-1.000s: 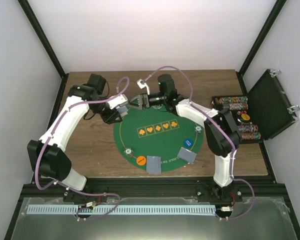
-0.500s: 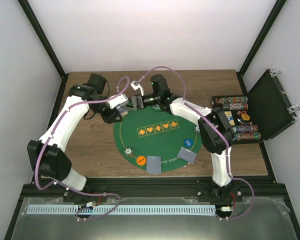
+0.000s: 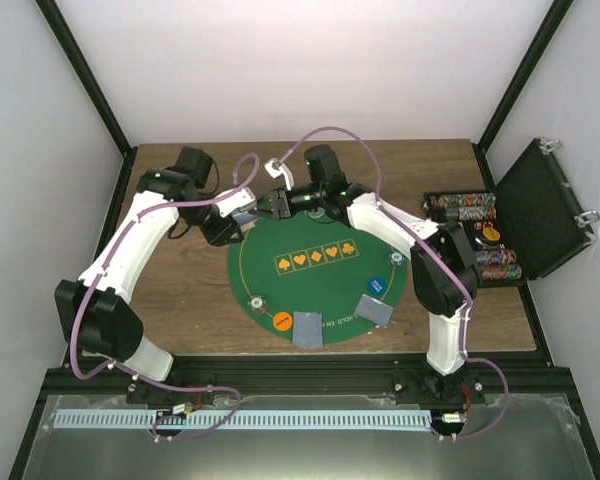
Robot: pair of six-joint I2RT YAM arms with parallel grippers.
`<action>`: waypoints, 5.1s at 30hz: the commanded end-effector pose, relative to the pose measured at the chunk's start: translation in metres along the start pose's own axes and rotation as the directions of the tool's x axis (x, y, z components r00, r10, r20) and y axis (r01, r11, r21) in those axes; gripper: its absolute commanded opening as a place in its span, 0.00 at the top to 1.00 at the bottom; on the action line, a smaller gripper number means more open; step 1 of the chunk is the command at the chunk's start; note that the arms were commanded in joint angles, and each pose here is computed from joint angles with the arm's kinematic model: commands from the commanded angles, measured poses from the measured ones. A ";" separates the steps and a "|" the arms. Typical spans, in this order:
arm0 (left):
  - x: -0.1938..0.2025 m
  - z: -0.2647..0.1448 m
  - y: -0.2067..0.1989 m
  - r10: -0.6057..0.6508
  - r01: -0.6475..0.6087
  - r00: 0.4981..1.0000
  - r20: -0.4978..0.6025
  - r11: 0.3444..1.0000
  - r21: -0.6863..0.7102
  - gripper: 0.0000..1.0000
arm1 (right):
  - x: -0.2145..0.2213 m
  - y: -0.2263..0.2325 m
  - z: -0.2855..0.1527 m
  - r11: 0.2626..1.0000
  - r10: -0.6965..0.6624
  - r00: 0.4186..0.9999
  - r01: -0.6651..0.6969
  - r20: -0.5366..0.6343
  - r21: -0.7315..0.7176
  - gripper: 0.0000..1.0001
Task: Distribute texas hold em gaming equipment
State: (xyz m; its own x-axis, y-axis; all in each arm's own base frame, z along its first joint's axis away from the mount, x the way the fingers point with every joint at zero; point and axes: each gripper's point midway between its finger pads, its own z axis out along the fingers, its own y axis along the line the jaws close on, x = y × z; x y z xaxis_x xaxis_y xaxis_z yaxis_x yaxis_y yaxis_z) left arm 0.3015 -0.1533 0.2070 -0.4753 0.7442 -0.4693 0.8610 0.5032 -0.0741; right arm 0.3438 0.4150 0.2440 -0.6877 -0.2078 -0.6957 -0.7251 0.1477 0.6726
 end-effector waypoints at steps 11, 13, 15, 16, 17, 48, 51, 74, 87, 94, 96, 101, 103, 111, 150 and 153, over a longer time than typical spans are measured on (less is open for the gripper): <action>-0.003 -0.001 0.003 0.010 -0.010 1.000 0.012 1.000 -0.021 0.57 | -0.019 0.017 -0.022 0.991 -0.057 0.998 0.056 0.003 0.124 0.99; -0.002 0.000 0.004 0.009 -0.008 1.000 0.009 1.000 -0.024 0.57 | -0.019 0.017 -0.025 0.987 -0.063 0.998 0.062 0.003 0.147 0.99; -0.001 0.001 0.005 0.006 -0.006 1.000 0.007 1.000 -0.026 0.57 | -0.020 0.019 -0.029 0.986 -0.065 0.998 0.063 0.005 0.157 0.99; -0.001 0.001 0.006 0.003 -0.003 1.000 0.007 1.000 -0.030 0.57 | -0.022 0.021 -0.032 0.985 -0.068 0.998 0.066 0.010 0.160 0.99; -0.001 0.001 0.007 0.000 0.000 1.000 0.007 0.999 -0.034 0.57 | -0.024 0.022 -0.036 0.984 -0.071 0.997 0.067 0.016 0.164 0.99; -0.003 -0.003 0.024 -0.053 0.055 0.998 0.026 0.994 -0.091 0.57 | 0.194 -0.042 -0.222 0.542 0.462 0.838 -0.525 0.289 0.656 0.99; -0.003 -0.003 0.025 -0.052 0.054 0.998 0.026 0.994 -0.093 0.57 | 0.225 -0.047 -0.225 0.491 0.507 0.800 -0.575 0.322 0.655 0.99; -0.004 -0.001 0.026 -0.047 0.048 0.999 0.018 0.995 -0.088 0.56 | 0.292 -0.061 -0.237 0.317 0.593 0.695 -0.665 0.406 0.676 0.89; -0.003 -0.002 0.025 -0.045 0.047 0.999 0.017 0.995 -0.084 0.56 | 0.268 -0.051 -0.272 0.208 0.476 0.681 -0.702 0.556 0.682 0.00; -0.005 -0.003 0.017 -0.026 0.027 0.999 0.026 0.999 -0.045 0.56 | 0.141 0.000 -0.254 0.675 0.129 0.871 -0.427 0.474 0.601 0.00; -0.006 -0.003 0.011 -0.013 0.014 1.000 0.028 1.000 -0.025 0.56 | 0.103 0.034 -0.226 0.860 0.048 0.921 -0.235 0.386 0.454 0.00; -0.007 -0.005 -0.008 0.038 -0.039 0.999 0.023 0.999 0.029 0.55 | 0.039 0.114 -0.192 0.994 -0.017 0.959 0.047 0.282 -0.103 0.00; -0.012 -0.009 -0.018 0.057 -0.059 0.998 0.041 0.997 0.057 0.56 | 0.015 0.081 -0.181 0.999 0.018 0.961 -0.006 0.277 -0.045 0.03; -0.018 -0.014 -0.039 0.090 -0.097 0.994 0.060 0.988 0.118 0.56 | -0.017 0.043 -0.099 0.997 0.004 0.994 0.004 0.109 -0.072 0.07; -0.016 -0.005 -0.018 0.061 -0.062 0.998 0.027 0.997 0.045 0.59 | 0.003 0.019 -0.025 1.000 0.002 1.000 -0.002 -0.031 -0.004 0.53; -0.016 -0.004 -0.018 0.060 -0.061 0.998 0.026 0.997 0.045 0.59 | 0.001 0.022 -0.027 1.000 -0.003 1.000 0.002 -0.031 -0.010 0.60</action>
State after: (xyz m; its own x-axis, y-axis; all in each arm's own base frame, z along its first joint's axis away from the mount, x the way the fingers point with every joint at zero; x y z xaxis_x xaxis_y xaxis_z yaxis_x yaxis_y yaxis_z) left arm 0.2908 -0.1706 0.2159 -0.4261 0.7702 -0.4746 0.8944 0.4377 -0.0926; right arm 0.3292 0.3950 0.2467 -0.7147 -0.2474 -0.6542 -0.6929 0.1230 0.7105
